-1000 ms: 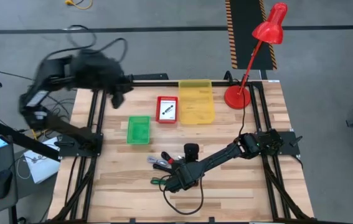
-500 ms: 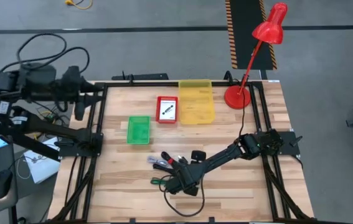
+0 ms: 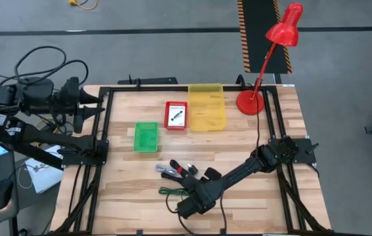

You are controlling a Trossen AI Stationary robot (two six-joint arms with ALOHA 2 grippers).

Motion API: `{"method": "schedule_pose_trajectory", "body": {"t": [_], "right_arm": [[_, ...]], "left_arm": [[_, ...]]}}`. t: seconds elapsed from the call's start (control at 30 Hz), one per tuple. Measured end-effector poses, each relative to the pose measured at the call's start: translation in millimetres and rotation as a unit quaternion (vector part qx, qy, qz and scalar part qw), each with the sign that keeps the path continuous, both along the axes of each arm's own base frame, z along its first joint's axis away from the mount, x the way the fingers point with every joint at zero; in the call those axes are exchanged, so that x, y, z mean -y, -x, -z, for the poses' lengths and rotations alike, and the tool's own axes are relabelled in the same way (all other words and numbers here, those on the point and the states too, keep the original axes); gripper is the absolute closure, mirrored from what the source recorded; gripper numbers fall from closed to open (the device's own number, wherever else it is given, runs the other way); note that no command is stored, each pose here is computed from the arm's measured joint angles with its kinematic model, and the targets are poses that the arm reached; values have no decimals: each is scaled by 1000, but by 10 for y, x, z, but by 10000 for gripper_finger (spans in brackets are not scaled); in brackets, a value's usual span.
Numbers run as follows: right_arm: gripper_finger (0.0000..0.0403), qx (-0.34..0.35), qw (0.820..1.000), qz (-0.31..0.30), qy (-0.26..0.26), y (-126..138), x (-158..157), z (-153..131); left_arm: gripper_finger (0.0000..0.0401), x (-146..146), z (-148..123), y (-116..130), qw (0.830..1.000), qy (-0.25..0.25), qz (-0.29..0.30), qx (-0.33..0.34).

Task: Pick and place items into bin
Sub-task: Put the pink charger adapter into the green bin

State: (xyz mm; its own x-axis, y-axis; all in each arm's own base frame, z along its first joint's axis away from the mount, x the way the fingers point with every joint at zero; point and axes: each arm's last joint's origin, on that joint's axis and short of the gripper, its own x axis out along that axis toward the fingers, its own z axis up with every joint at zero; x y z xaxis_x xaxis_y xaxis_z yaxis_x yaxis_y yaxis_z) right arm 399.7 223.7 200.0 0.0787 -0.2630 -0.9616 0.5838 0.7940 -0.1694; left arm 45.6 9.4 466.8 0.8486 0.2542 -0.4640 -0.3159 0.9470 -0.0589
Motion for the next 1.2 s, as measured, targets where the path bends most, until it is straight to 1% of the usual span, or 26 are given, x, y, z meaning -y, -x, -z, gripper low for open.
{"method": "schedule_pose_trajectory", "body": {"t": [0.13,0.27,0.5,0.67,0.77,1.2], "right_arm": [[280,30,999,21,-26,-89,22,-13],[260,31,998,34,-51,-155,97,-14],[207,9,997,57,-53,-189,249,-12],[182,-14,996,73,-56,-190,321,47],[177,-17,996,73,-54,-187,318,61],[181,-12,995,89,-54,-186,315,61]], "left_arm": [[247,-1,33,-24,1000,-6,6,-11],[247,-3,79,-57,1000,-6,9,-24],[247,-5,120,-77,999,-12,14,-39],[247,-4,128,-71,999,-12,14,-44],[247,-4,135,-68,999,-11,14,-48],[247,-4,136,-64,999,-11,14,-49]]}}
